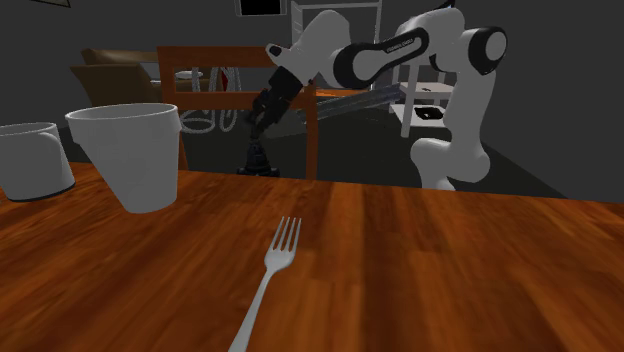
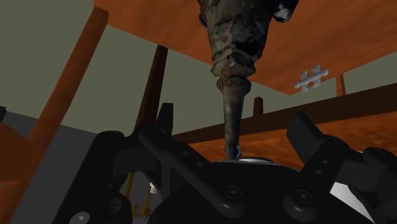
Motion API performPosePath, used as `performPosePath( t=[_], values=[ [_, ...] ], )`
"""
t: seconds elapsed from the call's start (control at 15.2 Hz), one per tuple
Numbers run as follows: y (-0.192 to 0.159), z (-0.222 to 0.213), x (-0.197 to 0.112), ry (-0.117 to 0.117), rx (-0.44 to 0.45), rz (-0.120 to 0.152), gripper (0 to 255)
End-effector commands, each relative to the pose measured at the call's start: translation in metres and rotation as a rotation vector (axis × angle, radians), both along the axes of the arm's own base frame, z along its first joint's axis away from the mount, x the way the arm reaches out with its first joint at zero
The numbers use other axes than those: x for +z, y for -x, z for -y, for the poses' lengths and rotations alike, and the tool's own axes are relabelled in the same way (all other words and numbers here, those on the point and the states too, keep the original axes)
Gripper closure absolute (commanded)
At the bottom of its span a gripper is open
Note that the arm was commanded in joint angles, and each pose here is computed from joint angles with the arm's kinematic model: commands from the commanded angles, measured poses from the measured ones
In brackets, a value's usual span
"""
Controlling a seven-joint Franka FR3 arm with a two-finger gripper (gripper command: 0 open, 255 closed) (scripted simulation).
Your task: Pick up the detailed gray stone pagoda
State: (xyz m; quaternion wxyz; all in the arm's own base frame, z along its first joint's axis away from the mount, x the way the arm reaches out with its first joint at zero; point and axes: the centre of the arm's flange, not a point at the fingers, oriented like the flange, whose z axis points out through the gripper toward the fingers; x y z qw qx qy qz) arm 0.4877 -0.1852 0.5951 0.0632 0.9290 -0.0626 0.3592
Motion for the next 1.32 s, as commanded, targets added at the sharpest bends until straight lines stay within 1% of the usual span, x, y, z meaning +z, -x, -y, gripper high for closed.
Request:
performPosePath(
  t=[0.0, 0.26, 0.4, 0.46, 1.06, 1.25],
  values=[
    [0.0, 0.001, -0.009, 0.001, 0.0, 0.005, 0],
    [0.0, 0.001, -0.033, 0.001, 0.0, 0.005, 0],
    [0.0, 0.001, -0.033, 0.001, 0.0, 0.005, 0],
    [0.0, 0.0, -0.033, 0.001, 0.0, 0.005, 255],
    [0.0, 0.001, -0.033, 0.001, 0.0, 0.005, 255],
    [0.0, 0.001, -0.017, 0.001, 0.0, 0.005, 255]
  ],
)
